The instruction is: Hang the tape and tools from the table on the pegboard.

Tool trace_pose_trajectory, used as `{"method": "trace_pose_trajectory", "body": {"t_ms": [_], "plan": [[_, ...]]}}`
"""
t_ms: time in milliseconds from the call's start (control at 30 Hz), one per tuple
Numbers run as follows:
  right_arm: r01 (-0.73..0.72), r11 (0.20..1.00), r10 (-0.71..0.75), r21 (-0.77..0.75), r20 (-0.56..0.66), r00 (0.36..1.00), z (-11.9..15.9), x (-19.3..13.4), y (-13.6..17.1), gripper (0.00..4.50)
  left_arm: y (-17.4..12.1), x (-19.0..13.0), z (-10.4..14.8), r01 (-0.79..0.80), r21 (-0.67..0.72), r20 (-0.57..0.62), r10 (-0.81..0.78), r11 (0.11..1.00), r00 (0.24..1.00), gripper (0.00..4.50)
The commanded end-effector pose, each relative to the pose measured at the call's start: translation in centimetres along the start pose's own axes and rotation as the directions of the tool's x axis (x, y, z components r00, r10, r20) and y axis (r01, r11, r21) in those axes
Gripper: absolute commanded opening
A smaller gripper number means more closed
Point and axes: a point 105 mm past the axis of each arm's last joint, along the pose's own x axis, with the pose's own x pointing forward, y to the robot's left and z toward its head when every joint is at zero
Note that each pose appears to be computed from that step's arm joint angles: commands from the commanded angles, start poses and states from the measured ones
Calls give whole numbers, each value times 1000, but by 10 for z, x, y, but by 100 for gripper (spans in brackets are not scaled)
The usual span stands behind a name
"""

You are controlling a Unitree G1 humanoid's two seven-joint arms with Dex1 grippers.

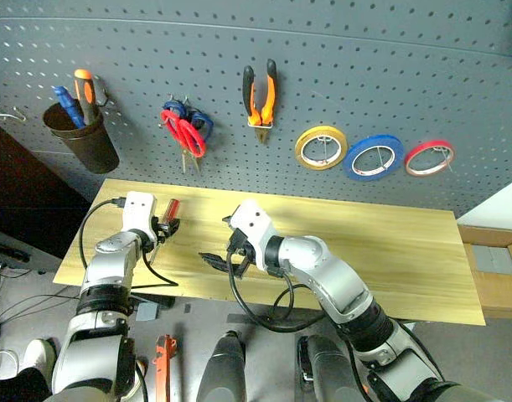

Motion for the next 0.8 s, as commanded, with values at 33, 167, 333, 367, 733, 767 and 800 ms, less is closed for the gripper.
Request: {"method": "trace_pose_trajectory", "body": {"t_ms": [33, 167, 333, 367, 733, 767, 800], "plan": [[10, 1000, -10, -7, 52, 999, 18, 0, 1, 450, 13, 2, 13, -30, 44, 18, 29, 999, 999, 355], [36, 999, -36, 4, 43, 998, 16, -4, -6, 450, 19, 4, 14, -51, 44, 8, 51, 998, 999, 355], [61, 998, -61, 10, 29, 998, 12, -7, -12, 450, 25, 4, -2, -55, -54, -70, 51, 997, 996, 355], [63, 998, -64, 10, 27, 998, 12, -8, -12, 450, 24, 4, -6, -48, -106, -85, 39, 993, 996, 339], [66, 998, -66, 19, 31, 997, 10, -9, -17, 450, 28, 3, 3, -53, -179, -62, 43, 982, 997, 80], [62, 998, -63, 19, 36, 997, 11, -10, -18, 450, 27, 3, 4, -49, -169, -58, 40, 984, 998, 80], [56, 998, -57, 21, 45, 997, 12, -11, -18, 450, 25, 3, 4, -41, -157, -53, 33, 987, 998, 80]]}}
